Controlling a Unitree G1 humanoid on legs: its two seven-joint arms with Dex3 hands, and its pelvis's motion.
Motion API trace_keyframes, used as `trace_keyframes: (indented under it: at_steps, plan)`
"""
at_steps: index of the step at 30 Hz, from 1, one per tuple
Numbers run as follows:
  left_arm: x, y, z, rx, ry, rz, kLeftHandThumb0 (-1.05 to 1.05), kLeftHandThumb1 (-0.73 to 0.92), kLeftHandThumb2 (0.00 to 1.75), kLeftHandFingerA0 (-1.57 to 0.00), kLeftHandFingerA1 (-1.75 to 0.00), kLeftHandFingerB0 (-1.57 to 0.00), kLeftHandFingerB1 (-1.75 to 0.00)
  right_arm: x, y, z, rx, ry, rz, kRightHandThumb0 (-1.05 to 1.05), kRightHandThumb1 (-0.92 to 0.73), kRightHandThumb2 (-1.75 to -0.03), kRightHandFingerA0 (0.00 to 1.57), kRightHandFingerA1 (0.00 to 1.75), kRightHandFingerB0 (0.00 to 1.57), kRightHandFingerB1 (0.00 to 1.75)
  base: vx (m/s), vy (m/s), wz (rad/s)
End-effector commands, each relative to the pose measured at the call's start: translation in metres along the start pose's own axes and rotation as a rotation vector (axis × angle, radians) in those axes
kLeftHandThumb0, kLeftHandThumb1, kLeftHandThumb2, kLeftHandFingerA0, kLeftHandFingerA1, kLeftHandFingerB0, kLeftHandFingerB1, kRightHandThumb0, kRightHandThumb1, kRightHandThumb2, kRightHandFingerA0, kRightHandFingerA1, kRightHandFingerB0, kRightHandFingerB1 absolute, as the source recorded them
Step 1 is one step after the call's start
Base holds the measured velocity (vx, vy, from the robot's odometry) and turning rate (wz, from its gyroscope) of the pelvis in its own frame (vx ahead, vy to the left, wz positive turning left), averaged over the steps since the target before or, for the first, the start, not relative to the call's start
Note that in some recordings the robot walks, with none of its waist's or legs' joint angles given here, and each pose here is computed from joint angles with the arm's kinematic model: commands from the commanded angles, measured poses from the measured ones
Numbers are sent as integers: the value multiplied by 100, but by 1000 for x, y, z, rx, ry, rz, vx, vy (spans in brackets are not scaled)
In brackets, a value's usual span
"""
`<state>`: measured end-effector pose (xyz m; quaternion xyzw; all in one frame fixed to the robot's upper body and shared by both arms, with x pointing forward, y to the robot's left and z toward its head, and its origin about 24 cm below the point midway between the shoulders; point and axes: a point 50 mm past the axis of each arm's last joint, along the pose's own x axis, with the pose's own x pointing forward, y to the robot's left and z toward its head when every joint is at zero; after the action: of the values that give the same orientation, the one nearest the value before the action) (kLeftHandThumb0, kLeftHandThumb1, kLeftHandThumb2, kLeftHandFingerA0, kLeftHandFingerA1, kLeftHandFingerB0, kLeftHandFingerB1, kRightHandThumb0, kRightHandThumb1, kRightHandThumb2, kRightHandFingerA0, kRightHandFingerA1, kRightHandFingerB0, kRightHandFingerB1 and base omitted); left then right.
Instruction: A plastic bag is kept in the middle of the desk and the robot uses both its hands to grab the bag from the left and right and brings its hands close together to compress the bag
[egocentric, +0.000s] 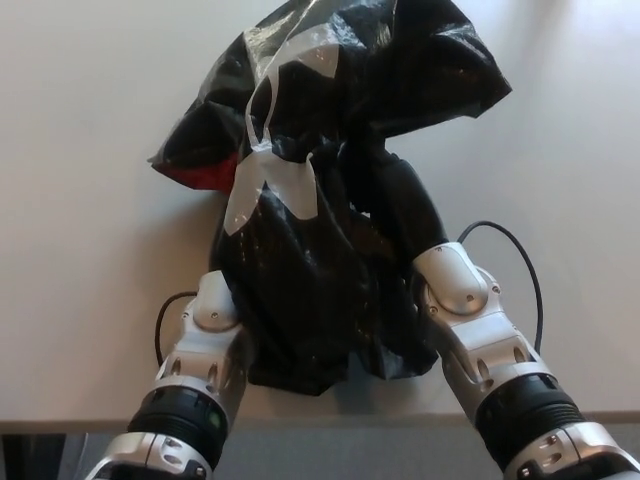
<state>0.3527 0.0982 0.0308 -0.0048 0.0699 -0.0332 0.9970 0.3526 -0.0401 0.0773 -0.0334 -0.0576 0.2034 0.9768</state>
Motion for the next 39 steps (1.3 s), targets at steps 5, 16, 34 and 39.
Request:
trace_keyframes:
  at_steps: [5, 16, 34, 39]
  plan:
    - [-9, -10, 4, 233, -163, 74, -63, 92, 86, -8, -31, -14, -33, 4, 24, -2, 135, 58, 88, -82, -80, -119, 1, 25, 5, 21, 0, 0, 0]
    - [-5, 1, 2, 598, -150, 61, -68, 85, 116, -4, -52, -2, -37, 1, 16, -2, 304, 72, 103, -82, -80, -118, 2, 31, 5, 22, 0, 0, 0]
    - [-159, 279, 164, 354, -568, 502, -79, 90, 67, -53, -60, -41, -37, -161, -260, 133, -202, -290, -480, -75, -73, -109, 31, 53, 31, 50, 0, 0, 0]
    - [-197, 282, 159, 352, -577, 491, -69, 88, 66, -64, -53, -50, -39, -187, -256, 135, -293, -291, -453, -63, -90, -66, 43, 44, 40, 38, 0, 0, 0]
